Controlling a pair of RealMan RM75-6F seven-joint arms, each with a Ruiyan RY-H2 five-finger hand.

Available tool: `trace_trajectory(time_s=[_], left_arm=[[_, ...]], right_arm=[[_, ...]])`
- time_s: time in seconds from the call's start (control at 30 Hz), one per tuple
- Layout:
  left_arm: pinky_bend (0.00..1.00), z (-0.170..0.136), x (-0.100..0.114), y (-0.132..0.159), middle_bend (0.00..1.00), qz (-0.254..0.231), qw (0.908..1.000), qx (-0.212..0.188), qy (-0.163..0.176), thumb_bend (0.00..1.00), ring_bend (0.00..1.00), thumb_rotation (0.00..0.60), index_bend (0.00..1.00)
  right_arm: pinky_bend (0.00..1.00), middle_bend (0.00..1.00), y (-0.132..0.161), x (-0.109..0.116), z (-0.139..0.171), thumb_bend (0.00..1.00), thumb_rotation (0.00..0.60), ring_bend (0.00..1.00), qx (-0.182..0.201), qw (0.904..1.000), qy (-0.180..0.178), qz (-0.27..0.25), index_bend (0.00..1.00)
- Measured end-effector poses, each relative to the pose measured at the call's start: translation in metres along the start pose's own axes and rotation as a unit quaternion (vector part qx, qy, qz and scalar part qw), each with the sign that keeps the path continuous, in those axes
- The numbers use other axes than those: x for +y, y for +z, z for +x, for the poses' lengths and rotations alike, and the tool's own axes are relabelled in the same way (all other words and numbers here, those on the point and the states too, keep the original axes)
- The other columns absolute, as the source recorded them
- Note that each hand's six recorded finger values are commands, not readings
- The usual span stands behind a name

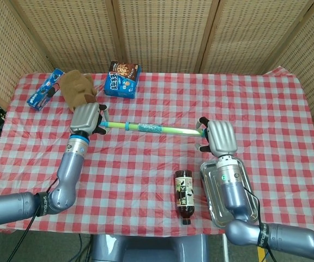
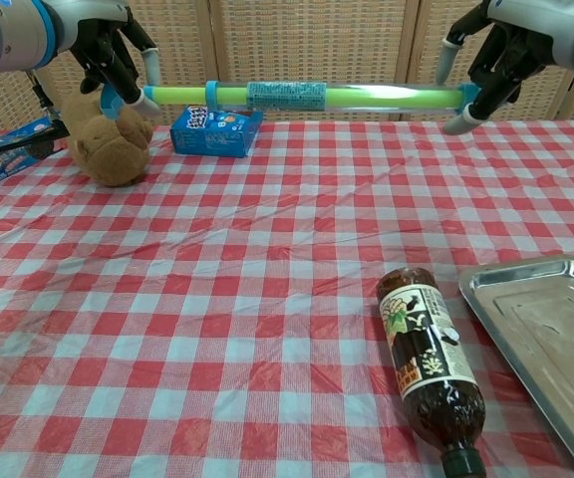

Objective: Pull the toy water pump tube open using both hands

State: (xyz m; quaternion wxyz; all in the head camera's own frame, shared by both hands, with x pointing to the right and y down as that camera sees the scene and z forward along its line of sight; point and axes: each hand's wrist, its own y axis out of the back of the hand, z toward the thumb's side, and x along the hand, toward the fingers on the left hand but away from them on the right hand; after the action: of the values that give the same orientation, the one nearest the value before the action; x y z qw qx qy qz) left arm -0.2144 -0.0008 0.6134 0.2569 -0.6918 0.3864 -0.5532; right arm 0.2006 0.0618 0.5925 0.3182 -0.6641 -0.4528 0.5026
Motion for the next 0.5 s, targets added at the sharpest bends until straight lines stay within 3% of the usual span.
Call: trace_trajectory(time_s=[0.3, 0.5], left_arm=[[0.73, 0.0005, -0.0013, -0.0044, 0.92, 0.000, 1.0000, 0.000, -0.003, 0.58, 0.86, 0.600, 0.89], [0.73, 0.0014, -0.0036, -0.0076, 0.92, 0.001, 1.0000, 0.003, -0.007, 0.58, 0.86, 0.600, 0.89]], right_arm=[[0.63, 1.00, -0.0048, -0.0027, -0.0054, 0.30, 0.600, 1.00, -0.007, 0.9999, -0.002, 0.011, 0.51], [0.63, 1.00, -0.0089, -0.0050, -0.0073, 0.38, 0.600, 1.00, -0.013, 0.9998, -0.005, 0.012, 0.59]])
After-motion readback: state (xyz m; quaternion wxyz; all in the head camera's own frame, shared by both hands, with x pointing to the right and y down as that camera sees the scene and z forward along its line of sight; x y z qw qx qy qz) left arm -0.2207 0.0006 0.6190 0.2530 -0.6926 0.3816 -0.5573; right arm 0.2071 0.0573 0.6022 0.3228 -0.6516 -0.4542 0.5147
